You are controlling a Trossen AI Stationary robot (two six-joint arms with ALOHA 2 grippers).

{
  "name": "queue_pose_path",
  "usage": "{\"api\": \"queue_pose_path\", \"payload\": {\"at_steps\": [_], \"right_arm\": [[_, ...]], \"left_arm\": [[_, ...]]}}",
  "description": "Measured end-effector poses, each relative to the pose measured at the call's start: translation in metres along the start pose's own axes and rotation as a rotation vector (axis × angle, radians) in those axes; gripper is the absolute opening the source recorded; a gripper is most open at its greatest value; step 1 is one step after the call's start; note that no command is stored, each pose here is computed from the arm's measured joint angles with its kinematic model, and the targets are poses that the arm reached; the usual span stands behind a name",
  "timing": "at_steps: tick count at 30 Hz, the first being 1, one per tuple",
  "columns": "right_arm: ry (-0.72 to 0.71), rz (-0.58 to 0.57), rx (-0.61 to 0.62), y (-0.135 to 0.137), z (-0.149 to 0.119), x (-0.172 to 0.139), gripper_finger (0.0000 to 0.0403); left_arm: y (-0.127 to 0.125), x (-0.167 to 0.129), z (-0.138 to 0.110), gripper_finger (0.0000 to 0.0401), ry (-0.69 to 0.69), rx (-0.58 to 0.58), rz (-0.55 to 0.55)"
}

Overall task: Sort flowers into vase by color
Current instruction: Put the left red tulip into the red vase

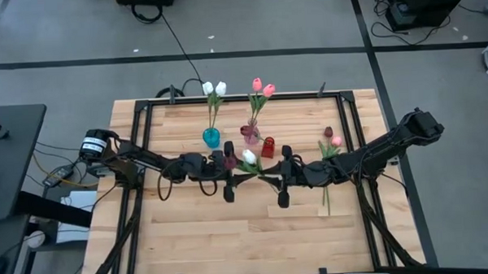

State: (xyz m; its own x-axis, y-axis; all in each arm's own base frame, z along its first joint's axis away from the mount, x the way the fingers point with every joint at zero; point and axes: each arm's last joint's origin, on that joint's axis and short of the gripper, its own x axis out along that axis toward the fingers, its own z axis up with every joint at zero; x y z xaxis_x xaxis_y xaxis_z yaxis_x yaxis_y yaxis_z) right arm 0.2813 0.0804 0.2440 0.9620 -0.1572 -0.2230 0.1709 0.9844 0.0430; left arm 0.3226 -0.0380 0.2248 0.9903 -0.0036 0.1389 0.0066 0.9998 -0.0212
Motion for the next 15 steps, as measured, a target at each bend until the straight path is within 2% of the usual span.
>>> {"api": "queue_pose_path", "payload": {"at_steps": [6, 15], "right_arm": [[0.063, -0.043, -0.021, -0.003, -0.005, -0.002, 0.0131], [0.189, -0.075, 0.052, -0.011, -0.007, -0.022, 0.0144]], "left_arm": [[0.006, 0.001, 0.000, 0.0128, 0.002, 0.003, 0.017], [0.014, 0.001, 0.000, 0.0101, 0.003, 0.006, 0.047]]}}
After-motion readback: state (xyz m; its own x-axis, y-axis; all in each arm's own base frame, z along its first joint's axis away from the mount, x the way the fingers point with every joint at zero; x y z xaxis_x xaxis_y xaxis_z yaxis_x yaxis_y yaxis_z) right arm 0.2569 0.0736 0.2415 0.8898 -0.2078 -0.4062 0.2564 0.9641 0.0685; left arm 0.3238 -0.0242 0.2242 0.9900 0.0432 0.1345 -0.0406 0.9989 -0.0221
